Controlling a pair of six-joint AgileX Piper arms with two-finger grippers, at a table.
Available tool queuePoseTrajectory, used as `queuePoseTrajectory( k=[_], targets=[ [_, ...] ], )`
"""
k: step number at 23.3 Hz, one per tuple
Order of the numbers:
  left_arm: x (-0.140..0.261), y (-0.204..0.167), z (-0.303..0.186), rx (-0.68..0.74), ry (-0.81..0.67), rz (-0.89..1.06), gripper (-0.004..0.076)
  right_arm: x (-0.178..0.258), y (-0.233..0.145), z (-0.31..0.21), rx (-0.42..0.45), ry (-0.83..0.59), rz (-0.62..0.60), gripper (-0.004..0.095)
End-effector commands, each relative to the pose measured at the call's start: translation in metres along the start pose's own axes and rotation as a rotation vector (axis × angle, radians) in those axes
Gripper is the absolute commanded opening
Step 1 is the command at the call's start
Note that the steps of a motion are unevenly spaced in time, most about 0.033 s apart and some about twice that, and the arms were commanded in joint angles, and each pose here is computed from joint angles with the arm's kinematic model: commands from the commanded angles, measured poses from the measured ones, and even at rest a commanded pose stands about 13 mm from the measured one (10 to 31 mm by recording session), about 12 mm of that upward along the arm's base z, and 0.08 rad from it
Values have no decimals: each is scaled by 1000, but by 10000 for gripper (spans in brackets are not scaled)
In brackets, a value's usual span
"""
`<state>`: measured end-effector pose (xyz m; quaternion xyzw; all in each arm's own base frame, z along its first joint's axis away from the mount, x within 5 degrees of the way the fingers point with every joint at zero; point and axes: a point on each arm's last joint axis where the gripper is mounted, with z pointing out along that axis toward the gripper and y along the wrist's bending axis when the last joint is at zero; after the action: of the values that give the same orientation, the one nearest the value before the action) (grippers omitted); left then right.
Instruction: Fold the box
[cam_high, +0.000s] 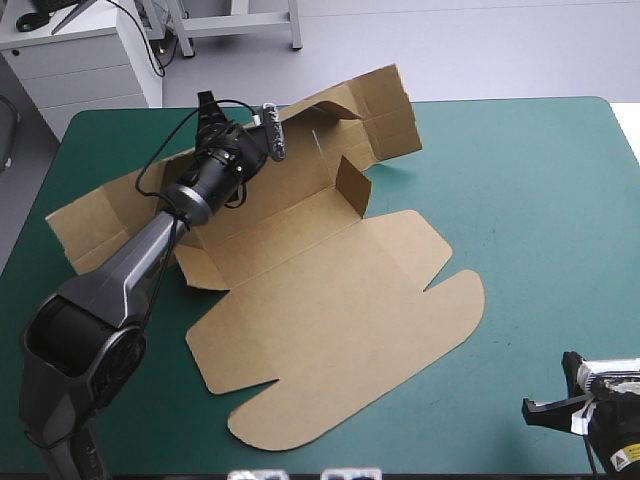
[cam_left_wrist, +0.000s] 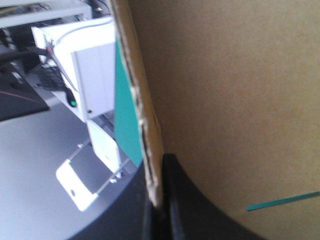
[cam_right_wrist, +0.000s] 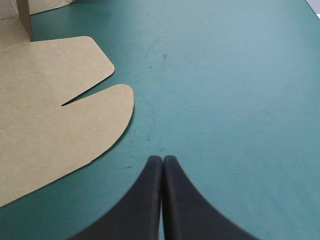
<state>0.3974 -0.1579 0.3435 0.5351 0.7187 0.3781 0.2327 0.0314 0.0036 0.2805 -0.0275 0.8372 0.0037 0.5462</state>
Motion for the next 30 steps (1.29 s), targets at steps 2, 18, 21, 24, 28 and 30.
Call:
queuePoseTrajectory(
  k=[2, 18, 21, 24, 28, 30],
  targets=[
    [-17, 17, -50, -168, -128, 16, -8, -13, -1, -2, 9, -69, 0, -17],
    [6, -80, -140, -370, -368, 197, -8, -13, -1, -2, 12, -69, 13, -11],
    [15, -98, -153, -331, -397, 209, -8, -13, -1, -2, 13, -69, 14, -11],
    [24, -109, -160, -283, -400, 150, -8, -13, -1, -2, 14, -69, 18, -11],
    [23, -108, -164, -293, -437, 115, -8, -13, -1, -2, 14, -69, 23, -11],
    [16, -107, -163, -328, -475, 154, -8, -13, -1, -2, 14, -69, 25, -11]
  ],
)
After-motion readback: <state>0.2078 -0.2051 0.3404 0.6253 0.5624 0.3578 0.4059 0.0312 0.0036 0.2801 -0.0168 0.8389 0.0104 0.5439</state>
